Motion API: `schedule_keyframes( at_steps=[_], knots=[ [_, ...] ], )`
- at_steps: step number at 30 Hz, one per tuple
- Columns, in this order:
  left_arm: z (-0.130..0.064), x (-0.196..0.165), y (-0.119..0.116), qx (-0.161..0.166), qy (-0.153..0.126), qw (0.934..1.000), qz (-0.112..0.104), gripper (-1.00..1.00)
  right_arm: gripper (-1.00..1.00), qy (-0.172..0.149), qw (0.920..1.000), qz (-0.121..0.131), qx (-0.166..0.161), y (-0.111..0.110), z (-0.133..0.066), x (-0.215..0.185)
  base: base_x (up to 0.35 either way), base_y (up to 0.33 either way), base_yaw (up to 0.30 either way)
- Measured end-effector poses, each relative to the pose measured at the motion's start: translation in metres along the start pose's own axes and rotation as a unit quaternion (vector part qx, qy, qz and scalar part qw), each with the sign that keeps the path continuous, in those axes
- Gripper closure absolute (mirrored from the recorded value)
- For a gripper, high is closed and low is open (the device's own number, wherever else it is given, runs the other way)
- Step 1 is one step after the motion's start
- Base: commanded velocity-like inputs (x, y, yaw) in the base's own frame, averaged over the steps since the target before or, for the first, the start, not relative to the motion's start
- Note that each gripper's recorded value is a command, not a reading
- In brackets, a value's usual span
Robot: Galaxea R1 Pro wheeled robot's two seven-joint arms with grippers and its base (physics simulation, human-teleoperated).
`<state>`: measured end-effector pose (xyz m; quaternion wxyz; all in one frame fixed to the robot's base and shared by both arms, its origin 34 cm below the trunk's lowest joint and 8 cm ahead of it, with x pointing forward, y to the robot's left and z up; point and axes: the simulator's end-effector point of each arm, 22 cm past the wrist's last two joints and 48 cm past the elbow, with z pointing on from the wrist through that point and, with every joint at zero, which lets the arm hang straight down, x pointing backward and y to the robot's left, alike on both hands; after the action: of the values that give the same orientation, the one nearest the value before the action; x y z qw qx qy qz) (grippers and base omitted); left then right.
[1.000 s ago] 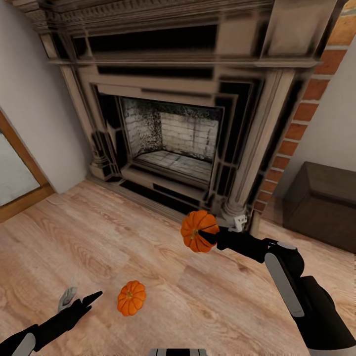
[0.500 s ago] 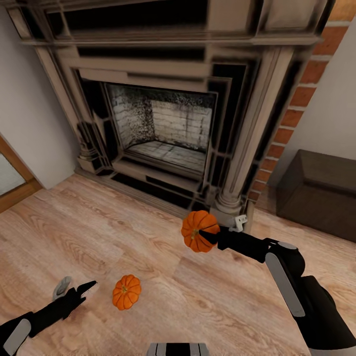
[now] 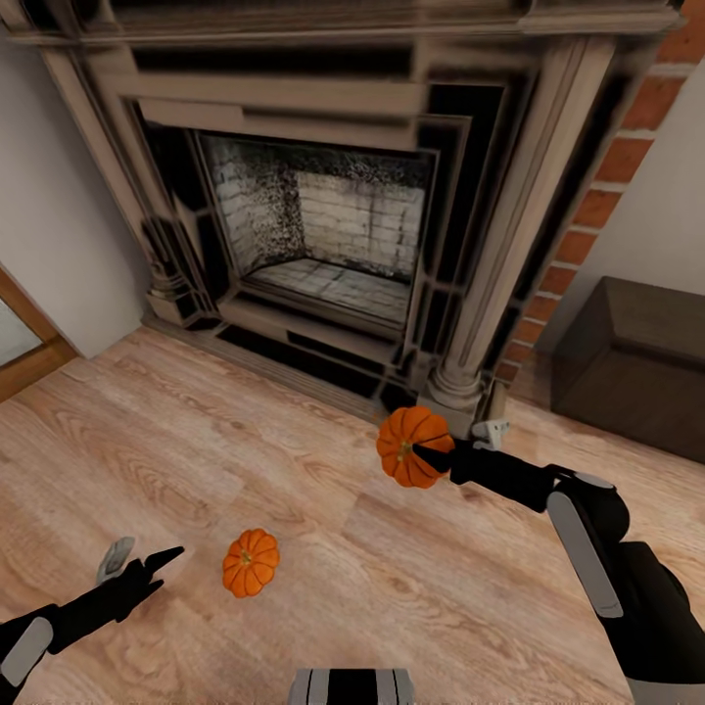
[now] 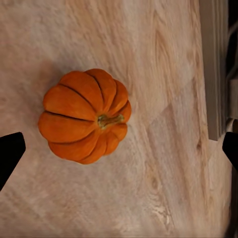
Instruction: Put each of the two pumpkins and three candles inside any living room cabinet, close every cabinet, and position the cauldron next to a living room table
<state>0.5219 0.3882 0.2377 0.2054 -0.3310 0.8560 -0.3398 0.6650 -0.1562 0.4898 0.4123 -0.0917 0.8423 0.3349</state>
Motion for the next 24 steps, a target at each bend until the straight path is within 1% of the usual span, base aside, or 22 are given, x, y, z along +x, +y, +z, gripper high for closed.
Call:
schedule_keyframes(
  at_steps=[11,24],
  knots=[
    [0.009,0.012,0.016,-0.01,0.013,0.9998,-0.011,-1.0,1.0,0.015,0.9998,0.014,-0.004,-0.012,0.009,0.018,0.0,0.0,0.0],
    [0.019,0.023,0.037,-0.026,0.021,0.9994,-0.009,-1.0,1.0,0.034,0.9989,0.031,-0.001,-0.026,0.022,0.044,0.0,0.0,-0.007]
  ],
)
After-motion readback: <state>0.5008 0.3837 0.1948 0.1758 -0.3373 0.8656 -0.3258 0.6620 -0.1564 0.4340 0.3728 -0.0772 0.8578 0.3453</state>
